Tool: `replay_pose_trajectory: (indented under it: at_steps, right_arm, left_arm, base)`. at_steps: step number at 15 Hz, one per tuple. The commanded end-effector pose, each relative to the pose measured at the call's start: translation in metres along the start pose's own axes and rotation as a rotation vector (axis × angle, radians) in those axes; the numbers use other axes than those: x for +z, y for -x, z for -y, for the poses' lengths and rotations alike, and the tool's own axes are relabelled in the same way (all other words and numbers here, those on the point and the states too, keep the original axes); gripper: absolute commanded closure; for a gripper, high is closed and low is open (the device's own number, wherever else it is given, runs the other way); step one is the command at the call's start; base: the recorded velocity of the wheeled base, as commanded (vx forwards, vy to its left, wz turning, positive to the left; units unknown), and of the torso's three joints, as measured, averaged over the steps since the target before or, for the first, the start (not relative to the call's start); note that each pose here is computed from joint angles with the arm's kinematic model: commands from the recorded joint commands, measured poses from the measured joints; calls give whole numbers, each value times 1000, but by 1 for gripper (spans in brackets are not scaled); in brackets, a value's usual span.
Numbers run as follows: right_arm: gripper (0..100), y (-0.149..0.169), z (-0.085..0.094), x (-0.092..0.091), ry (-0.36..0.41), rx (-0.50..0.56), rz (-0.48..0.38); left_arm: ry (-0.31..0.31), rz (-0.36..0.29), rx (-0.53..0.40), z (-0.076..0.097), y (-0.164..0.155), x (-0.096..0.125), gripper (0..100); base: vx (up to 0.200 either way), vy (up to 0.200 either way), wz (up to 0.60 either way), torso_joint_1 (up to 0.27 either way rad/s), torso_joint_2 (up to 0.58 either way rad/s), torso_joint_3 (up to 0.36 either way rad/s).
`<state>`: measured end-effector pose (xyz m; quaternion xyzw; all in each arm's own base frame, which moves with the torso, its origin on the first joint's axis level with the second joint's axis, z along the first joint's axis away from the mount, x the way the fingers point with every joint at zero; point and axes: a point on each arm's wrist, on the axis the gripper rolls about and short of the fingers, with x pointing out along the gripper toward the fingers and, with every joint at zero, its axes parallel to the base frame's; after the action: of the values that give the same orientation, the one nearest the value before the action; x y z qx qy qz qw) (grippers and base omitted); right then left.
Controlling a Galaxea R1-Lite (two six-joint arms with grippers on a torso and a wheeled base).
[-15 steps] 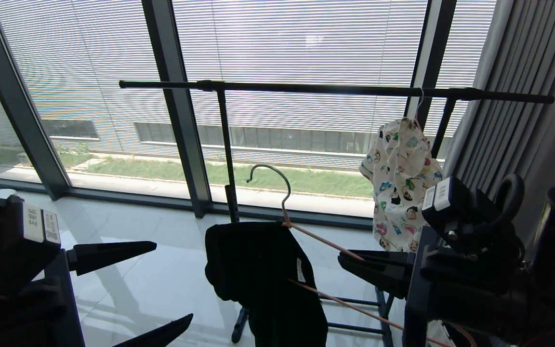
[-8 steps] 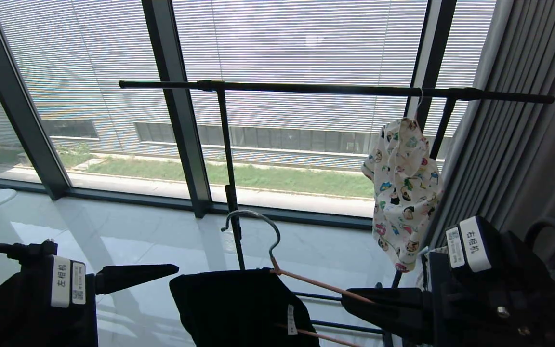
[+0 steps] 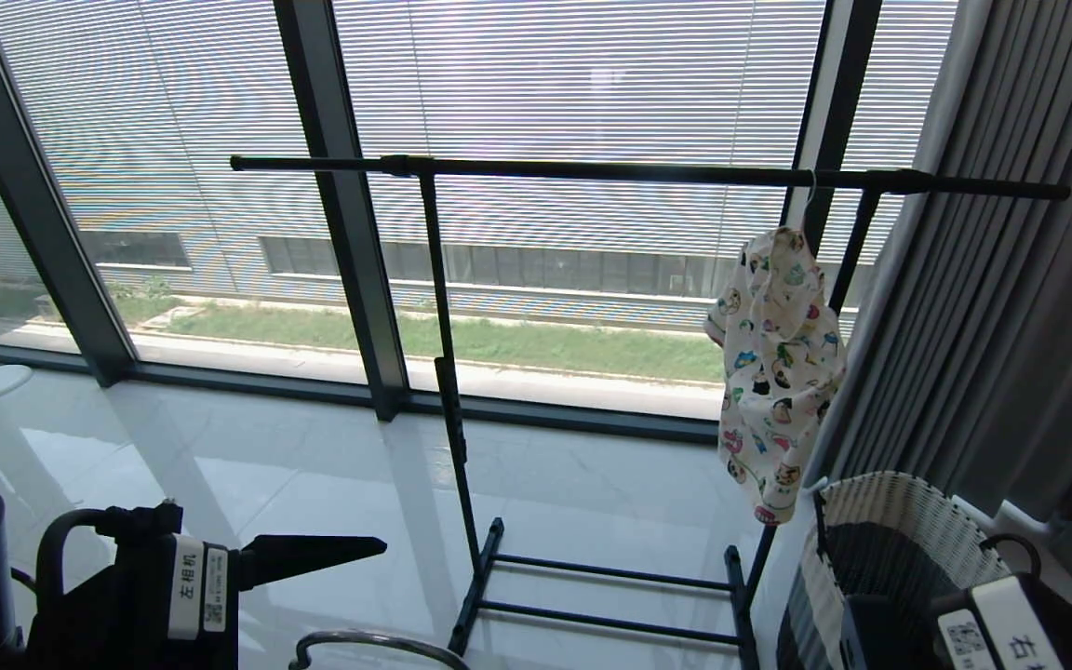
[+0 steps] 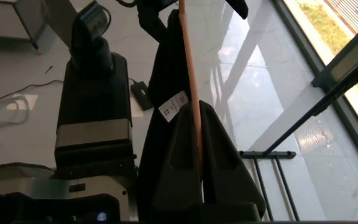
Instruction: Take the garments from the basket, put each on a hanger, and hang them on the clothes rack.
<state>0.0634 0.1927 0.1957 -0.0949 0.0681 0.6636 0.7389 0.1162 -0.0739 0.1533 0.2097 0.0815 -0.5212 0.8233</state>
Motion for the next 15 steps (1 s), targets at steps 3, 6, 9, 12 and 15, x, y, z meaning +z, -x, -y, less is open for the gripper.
replay_pose_trajectory:
  at_steps: [3, 6, 9, 12, 15]
  right_arm:
    - [100, 5, -3, 6, 10, 5, 31]
    - [100, 5, -3, 6, 10, 7, 31]
    - [0, 4, -3, 2, 6, -4, 6]
    - [0, 4, 0, 1, 3, -64, -9]
    - [0, 6, 5, -8, -8, -157, -43]
  left_arm:
    - [-23, 3, -40, 7, -2, -1, 100]
    - [-27, 2, -55, 8, -3, -1, 100]
    - [-19, -8, -40, 8, -3, -2, 100]
    - [2, -78, 69, 4, -1, -9, 100]
    - [48, -157, 201, -2, 6, -21, 100]
  base:
    - [0, 0, 0, 0, 0, 0]
    - [0, 0, 0, 0, 0, 0]
    - [0, 0, 0, 0, 0, 0]
    - [0, 0, 0, 0, 0, 0]
    - [0, 0, 0, 0, 0, 0]
